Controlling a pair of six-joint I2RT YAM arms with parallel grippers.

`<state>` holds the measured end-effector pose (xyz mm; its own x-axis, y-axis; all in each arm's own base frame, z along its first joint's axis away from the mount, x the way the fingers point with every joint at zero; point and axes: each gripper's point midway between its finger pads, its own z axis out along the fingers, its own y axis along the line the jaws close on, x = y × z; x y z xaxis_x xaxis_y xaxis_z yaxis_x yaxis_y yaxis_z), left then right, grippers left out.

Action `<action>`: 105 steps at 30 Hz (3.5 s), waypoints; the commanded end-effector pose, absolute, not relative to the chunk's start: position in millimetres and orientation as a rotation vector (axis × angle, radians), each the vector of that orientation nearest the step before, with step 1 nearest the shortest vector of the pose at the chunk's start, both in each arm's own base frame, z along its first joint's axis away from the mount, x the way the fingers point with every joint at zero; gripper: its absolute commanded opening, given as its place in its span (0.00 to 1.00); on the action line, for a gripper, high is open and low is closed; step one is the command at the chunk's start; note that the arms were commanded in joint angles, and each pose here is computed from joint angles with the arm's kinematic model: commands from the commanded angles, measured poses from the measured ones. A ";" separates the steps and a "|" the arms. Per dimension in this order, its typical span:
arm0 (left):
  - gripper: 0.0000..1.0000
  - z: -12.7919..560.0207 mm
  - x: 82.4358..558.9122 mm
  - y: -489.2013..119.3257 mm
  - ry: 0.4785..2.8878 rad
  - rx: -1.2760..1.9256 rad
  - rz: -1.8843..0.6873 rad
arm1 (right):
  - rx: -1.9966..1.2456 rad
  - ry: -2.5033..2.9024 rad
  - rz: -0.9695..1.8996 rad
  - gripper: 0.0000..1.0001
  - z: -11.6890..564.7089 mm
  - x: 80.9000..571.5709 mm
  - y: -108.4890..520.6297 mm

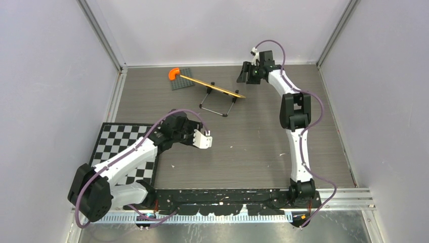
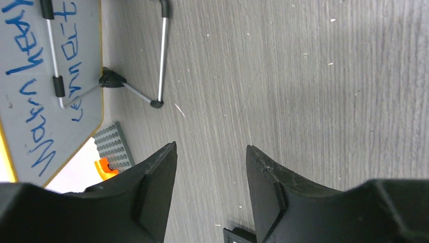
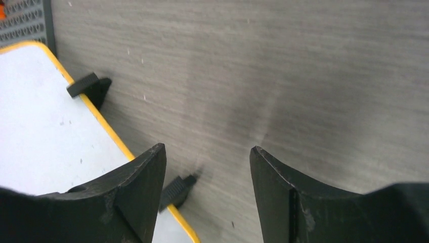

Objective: Write a sentence on the whiteboard
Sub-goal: Move the whiteboard to the center of the board.

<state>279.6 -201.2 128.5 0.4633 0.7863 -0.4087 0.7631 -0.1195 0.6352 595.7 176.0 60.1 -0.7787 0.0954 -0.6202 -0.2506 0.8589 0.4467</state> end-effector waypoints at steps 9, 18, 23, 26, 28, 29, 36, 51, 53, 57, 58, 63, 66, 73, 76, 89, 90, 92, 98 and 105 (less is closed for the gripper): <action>0.56 165.4 282.3 -190.1 1.592 1.574 -0.023 | -0.220 2.358 0.743 0.52 49.3 593.8 209.6; 0.56 227.5 294.8 -162.3 1.832 1.085 -0.172 | -0.315 2.470 0.806 0.36 35.2 536.2 213.2; 0.57 248.2 296.0 -149.4 1.886 0.916 -0.216 | -0.377 2.495 0.885 0.35 41.4 492.9 220.1; 0.58 256.8 298.3 -143.5 1.913 0.822 -0.241 | -0.451 2.521 0.924 0.35 41.2 460.0 231.7; 0.59 261.3 300.6 -139.2 1.931 0.771 -0.261 | -0.495 2.541 0.964 0.35 41.2 436.6 241.5; 0.59 263.4 302.0 -136.4 1.941 0.742 -0.270 | -0.517 2.550 0.978 0.35 40.4 424.8 246.2; 0.60 267.9 313.0 -119.8 1.987 0.591 -0.317 | -0.708 2.537 1.069 0.37 40.9 353.7 296.9; 0.63 275.5 319.8 -103.4 2.009 0.424 -0.402 | -0.891 2.138 0.516 0.47 104.7 417.1 251.0; 0.64 277.4 321.7 -101.8 2.004 0.404 -0.404 | -0.925 2.129 0.496 0.49 102.9 425.6 253.2; 0.65 281.8 325.2 -97.4 2.003 0.347 -0.417 | -0.977 2.126 0.506 0.52 94.9 436.8 261.1; 0.65 283.4 325.8 -96.4 2.002 0.334 -0.422 | -0.996 2.119 0.521 0.52 93.2 437.4 264.1; 0.67 291.9 330.1 -94.7 1.992 0.280 -0.455 | -1.033 2.122 0.546 0.52 77.4 443.2 271.7; 0.67 293.4 331.8 -92.5 1.989 0.264 -0.462 | -1.049 2.143 0.530 0.52 66.1 446.5 270.8; 0.67 287.5 335.0 -87.3 1.991 0.246 -0.457 | -1.076 2.143 0.544 0.48 53.2 441.5 279.8; 0.67 290.3 336.6 -85.1 1.983 0.227 -0.460 | -1.075 2.143 0.544 0.45 48.5 440.5 281.9; 0.68 292.8 332.7 -75.3 1.961 0.187 -0.468 | -1.073 2.140 0.529 0.02 52.2 421.7 283.0; 0.68 291.3 332.0 -76.0 1.962 0.187 -0.474 | -1.058 2.138 0.523 0.01 58.7 417.5 281.7; 0.68 289.4 330.6 -77.6 1.960 0.188 -0.485 | -1.027 2.147 0.518 0.00 64.0 406.0 277.2; 0.68 287.2 328.3 -67.9 1.950 0.146 -0.485 | -1.054 2.170 0.523 0.00 67.5 349.7 266.4; 0.70 287.4 321.8 -64.3 1.947 0.117 -0.488 | -1.043 2.229 0.441 0.00 65.6 289.1 250.3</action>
<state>323.1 -64.2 267.8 -0.4857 -0.1179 -0.8662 0.2793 0.9180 -0.2815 309.7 252.5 43.6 -0.4852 -0.5969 -0.6390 -0.7996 0.5986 0.0479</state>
